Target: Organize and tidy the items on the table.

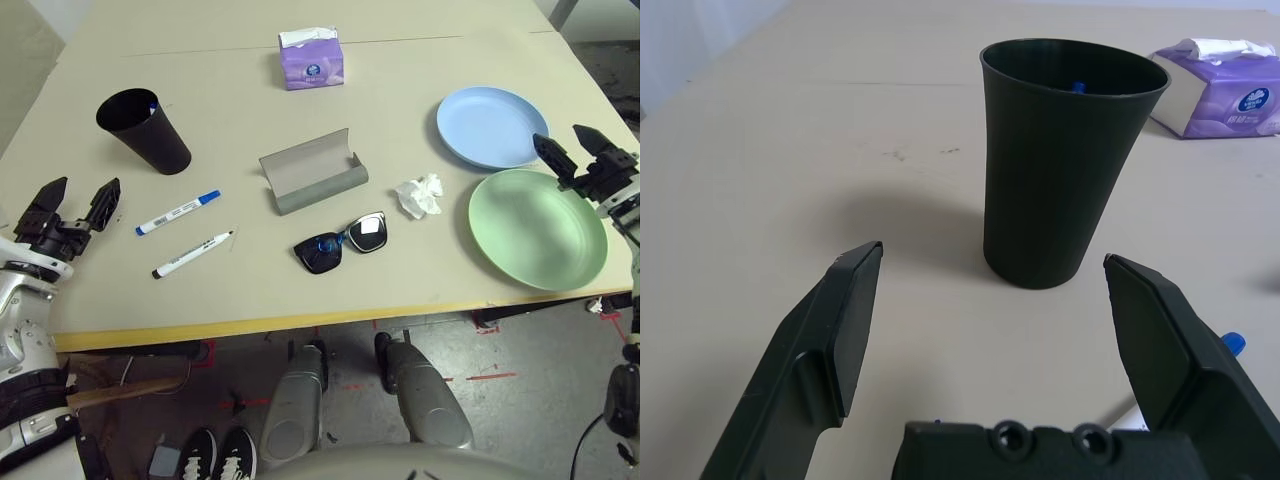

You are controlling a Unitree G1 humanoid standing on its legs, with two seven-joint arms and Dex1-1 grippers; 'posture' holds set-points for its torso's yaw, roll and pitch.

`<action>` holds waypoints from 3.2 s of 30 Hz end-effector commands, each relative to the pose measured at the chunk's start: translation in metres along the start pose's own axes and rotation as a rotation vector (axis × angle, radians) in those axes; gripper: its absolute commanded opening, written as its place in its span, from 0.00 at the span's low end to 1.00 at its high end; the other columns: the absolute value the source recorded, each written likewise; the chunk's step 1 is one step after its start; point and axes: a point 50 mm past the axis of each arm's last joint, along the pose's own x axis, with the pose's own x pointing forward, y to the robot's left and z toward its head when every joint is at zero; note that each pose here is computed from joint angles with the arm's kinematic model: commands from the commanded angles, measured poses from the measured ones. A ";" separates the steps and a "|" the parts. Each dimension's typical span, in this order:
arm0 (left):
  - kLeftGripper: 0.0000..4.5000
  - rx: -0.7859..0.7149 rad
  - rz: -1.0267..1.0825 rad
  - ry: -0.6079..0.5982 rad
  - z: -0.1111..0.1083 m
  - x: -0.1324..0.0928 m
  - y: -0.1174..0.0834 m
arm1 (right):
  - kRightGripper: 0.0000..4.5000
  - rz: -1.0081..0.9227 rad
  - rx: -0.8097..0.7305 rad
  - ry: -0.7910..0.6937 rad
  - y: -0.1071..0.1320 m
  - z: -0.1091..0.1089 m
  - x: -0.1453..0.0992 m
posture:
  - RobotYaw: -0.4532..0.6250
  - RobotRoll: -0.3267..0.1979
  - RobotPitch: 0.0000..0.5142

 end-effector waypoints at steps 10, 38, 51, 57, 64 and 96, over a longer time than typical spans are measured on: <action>1.00 0.015 -0.140 -0.012 0.010 0.001 -0.002 | 0.99 0.002 0.001 -0.006 -0.001 -0.001 -0.003 | 0.30 0.62 0.49; 1.00 -0.004 -1.169 0.025 0.026 0.070 -0.083 | 0.99 -0.188 -0.027 0.194 -0.007 0.063 -0.066 | 0.07 0.62 0.50; 1.00 -0.026 -1.191 0.017 0.007 0.079 -0.098 | 0.99 -0.130 0.171 0.915 0.020 0.093 -0.128 | 0.01 0.62 0.53; 1.00 -0.028 -1.192 0.009 0.006 0.078 -0.099 | 0.99 -0.090 0.236 0.971 0.023 0.074 -0.130 | 0.03 0.62 0.54; 1.00 -0.019 -1.175 0.012 0.007 0.073 -0.092 | 0.99 -0.054 0.292 0.871 0.023 0.067 -0.108 | 0.07 0.62 0.54; 1.00 -0.009 -1.146 -0.007 0.011 0.049 -0.094 | 0.99 0.013 0.372 0.843 0.035 0.005 -0.052 | 0.16 0.62 0.53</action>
